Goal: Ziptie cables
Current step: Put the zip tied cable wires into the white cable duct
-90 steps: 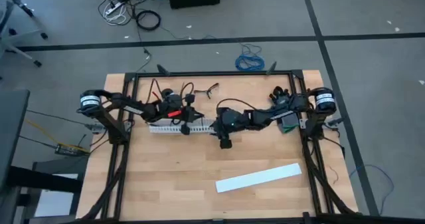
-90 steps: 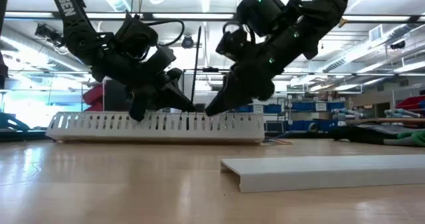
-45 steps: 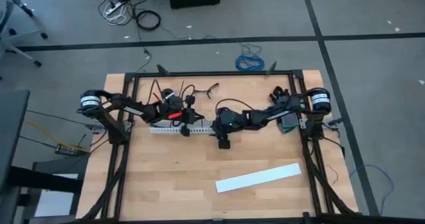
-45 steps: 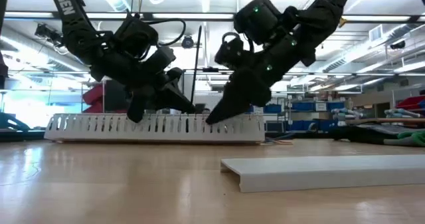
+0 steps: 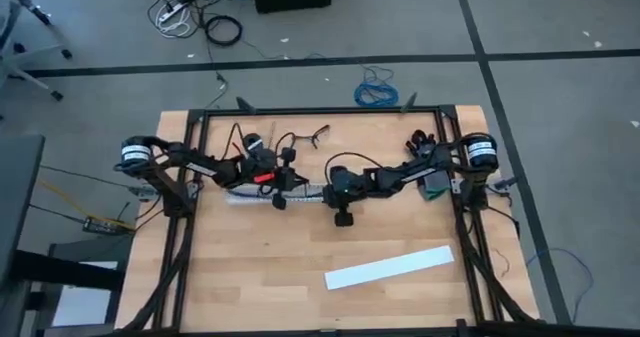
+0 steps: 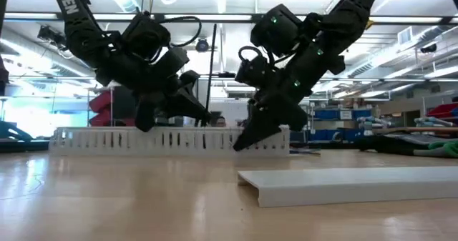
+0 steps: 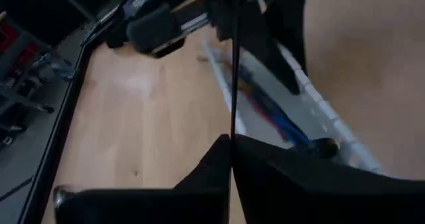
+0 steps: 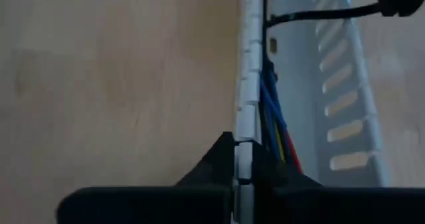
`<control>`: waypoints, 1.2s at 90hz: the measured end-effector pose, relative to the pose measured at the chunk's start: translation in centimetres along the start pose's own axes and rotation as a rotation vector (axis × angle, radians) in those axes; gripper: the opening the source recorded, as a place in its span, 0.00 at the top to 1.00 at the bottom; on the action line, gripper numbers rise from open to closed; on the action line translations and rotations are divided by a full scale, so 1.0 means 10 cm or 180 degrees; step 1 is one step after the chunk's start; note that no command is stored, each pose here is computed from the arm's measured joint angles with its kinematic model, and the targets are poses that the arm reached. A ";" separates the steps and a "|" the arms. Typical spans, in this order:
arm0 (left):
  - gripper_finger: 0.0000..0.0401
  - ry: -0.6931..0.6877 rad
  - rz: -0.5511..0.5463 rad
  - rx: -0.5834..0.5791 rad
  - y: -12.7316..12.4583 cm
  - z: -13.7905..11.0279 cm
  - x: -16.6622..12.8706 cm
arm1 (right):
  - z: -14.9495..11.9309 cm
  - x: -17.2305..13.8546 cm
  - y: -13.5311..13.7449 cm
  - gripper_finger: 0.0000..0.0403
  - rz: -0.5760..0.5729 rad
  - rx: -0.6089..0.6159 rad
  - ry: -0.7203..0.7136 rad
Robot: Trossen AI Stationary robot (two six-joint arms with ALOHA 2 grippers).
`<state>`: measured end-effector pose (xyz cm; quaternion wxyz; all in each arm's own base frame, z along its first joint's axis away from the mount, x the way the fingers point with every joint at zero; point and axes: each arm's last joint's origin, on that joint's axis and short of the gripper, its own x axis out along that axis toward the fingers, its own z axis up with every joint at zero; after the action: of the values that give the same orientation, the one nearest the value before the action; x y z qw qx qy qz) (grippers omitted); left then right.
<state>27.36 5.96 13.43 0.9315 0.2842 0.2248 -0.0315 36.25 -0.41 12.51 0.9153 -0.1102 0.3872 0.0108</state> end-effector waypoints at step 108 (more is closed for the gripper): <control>1.00 -0.0242 -0.0256 0.0083 -0.12 0.14 -0.01 | -0.12 -0.02 -0.03 1.00 0.0953 -0.0086 0.0119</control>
<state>27.61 4.16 13.91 0.9336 0.2856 0.2000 -0.0827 35.31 -0.92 11.93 0.8945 -0.0637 0.4161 0.1504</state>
